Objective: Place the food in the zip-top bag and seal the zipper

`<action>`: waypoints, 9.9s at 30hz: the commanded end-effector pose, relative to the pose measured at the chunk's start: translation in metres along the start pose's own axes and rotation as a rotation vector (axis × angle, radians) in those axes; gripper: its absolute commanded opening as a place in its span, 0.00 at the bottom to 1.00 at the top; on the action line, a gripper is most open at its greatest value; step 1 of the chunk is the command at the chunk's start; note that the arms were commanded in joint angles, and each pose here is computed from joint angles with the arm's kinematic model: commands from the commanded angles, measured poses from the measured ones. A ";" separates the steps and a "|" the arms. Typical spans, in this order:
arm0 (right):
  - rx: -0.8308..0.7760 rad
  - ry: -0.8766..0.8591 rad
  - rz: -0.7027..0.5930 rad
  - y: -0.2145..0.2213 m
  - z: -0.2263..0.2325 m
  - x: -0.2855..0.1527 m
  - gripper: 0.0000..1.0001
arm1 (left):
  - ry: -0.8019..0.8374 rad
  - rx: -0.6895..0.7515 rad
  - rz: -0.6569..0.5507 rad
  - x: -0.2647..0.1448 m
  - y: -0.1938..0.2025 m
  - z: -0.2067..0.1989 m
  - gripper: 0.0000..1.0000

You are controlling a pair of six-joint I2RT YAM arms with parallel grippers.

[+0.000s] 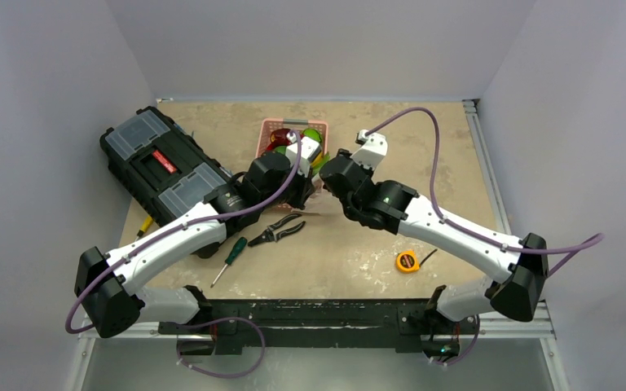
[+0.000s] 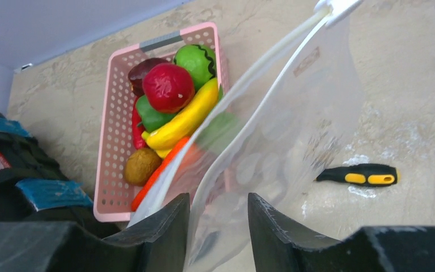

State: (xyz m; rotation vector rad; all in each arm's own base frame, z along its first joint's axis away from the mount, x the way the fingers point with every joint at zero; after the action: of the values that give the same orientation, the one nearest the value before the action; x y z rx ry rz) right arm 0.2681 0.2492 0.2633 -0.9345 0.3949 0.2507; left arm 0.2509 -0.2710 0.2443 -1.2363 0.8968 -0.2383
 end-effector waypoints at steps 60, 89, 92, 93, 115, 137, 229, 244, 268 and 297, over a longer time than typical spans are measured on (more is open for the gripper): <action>-0.441 -0.106 0.071 0.014 -0.052 0.082 0.00 | -0.162 -0.008 -0.374 -0.082 -0.056 0.029 0.68; -0.177 -0.241 -0.009 -0.001 -0.104 0.061 0.00 | -0.157 0.102 0.127 0.017 0.018 0.077 0.91; -0.173 -0.229 -0.009 0.002 -0.108 0.063 0.00 | -0.167 0.089 0.170 0.033 0.015 0.087 0.91; -0.171 -0.226 -0.010 0.002 -0.109 0.063 0.00 | -0.173 0.075 0.182 0.040 0.016 0.093 0.91; -0.195 -0.182 -0.026 0.007 -0.112 0.066 0.00 | -0.517 -0.311 0.207 0.169 0.001 0.169 0.81; -0.191 -0.187 -0.035 0.006 -0.113 0.065 0.00 | -0.334 -0.260 0.178 0.117 -0.028 0.140 0.30; -0.037 -0.568 -0.058 -0.049 -0.055 -0.011 0.00 | 0.225 -0.431 0.031 0.016 -0.024 -0.039 0.84; -0.043 -0.473 -0.119 -0.077 -0.065 -0.031 0.00 | 0.397 -0.438 -0.002 0.023 -0.043 -0.061 0.31; -0.135 -0.352 -0.267 -0.116 -0.092 -0.058 0.00 | 0.390 -0.372 -0.145 -0.043 -0.100 -0.072 0.21; -0.158 -0.465 -0.229 -0.103 -0.083 -0.063 0.00 | 0.490 -0.330 -0.036 -0.036 -0.071 -0.088 0.64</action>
State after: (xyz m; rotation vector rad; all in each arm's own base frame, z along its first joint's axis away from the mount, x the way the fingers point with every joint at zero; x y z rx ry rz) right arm 0.2326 0.1278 0.3125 -1.0264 -0.1391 0.3404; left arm 0.1802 -0.3574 0.3010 -1.5314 1.4663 -0.3960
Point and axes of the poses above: each gripper's point midway between its finger pads, its own x axis out along the fingers, its own z axis along the line the jaws close on, y = z × x, the point moved 3 cm from there along -x, back along the fingers, and after that the axes turned 13 degrees about x, right-handed, at the moved point
